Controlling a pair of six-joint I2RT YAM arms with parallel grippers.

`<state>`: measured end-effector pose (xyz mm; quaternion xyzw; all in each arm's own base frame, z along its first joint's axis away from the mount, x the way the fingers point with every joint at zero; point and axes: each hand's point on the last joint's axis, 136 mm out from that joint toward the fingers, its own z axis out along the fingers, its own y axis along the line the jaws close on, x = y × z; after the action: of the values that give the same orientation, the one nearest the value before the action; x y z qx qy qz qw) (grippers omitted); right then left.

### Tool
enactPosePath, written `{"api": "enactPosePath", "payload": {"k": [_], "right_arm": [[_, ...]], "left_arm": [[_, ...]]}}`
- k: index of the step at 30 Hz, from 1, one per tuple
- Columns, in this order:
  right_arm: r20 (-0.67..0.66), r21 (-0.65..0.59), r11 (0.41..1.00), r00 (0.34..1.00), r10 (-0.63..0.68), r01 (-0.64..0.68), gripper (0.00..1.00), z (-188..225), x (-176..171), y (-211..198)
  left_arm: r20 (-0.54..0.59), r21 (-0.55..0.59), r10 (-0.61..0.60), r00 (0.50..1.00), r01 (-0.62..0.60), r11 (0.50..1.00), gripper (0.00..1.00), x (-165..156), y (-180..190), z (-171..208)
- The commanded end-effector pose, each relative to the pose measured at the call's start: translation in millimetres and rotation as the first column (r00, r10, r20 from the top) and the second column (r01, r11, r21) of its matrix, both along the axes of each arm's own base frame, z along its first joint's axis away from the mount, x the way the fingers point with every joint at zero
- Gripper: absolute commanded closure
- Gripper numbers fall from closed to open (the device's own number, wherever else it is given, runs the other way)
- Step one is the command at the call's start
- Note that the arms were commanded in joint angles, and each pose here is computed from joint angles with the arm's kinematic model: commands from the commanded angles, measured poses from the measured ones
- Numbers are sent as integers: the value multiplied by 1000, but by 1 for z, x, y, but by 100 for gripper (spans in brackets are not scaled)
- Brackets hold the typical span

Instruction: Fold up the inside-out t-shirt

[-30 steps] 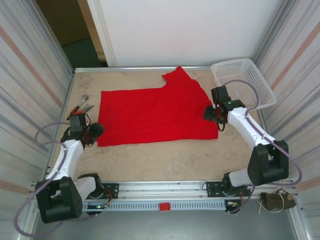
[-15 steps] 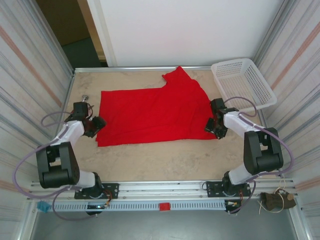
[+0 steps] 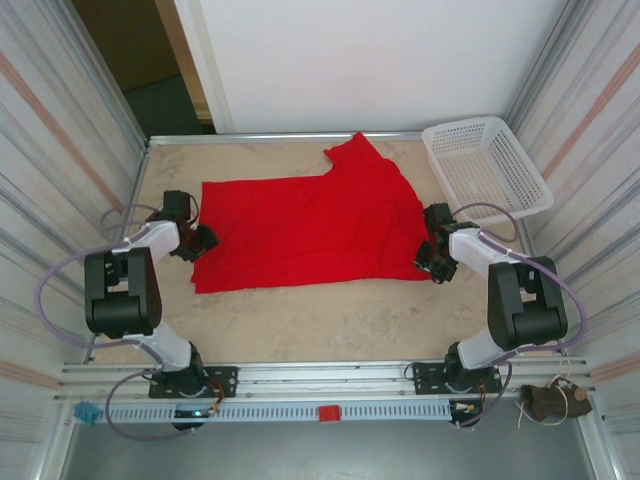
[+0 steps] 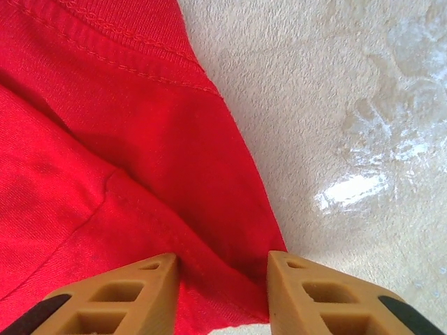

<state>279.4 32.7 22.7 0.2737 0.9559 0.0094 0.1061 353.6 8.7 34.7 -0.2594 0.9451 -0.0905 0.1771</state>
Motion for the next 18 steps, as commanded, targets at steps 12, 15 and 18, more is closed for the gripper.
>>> {"api": "enactPosePath", "payload": {"k": [12,15,18], "right_arm": [[-26,13,996,996,-90,90,100,-12,-16,-5],[-19,9,994,994,-108,109,100,-11,-19,-9],[-15,2,993,993,-119,119,100,-10,-22,-13]], "left_arm": [[39,49,7,999,-8,999,100,15,6,12],[100,50,33,994,-38,998,100,20,12,34],[130,49,58,990,-65,997,100,24,20,46]]}}
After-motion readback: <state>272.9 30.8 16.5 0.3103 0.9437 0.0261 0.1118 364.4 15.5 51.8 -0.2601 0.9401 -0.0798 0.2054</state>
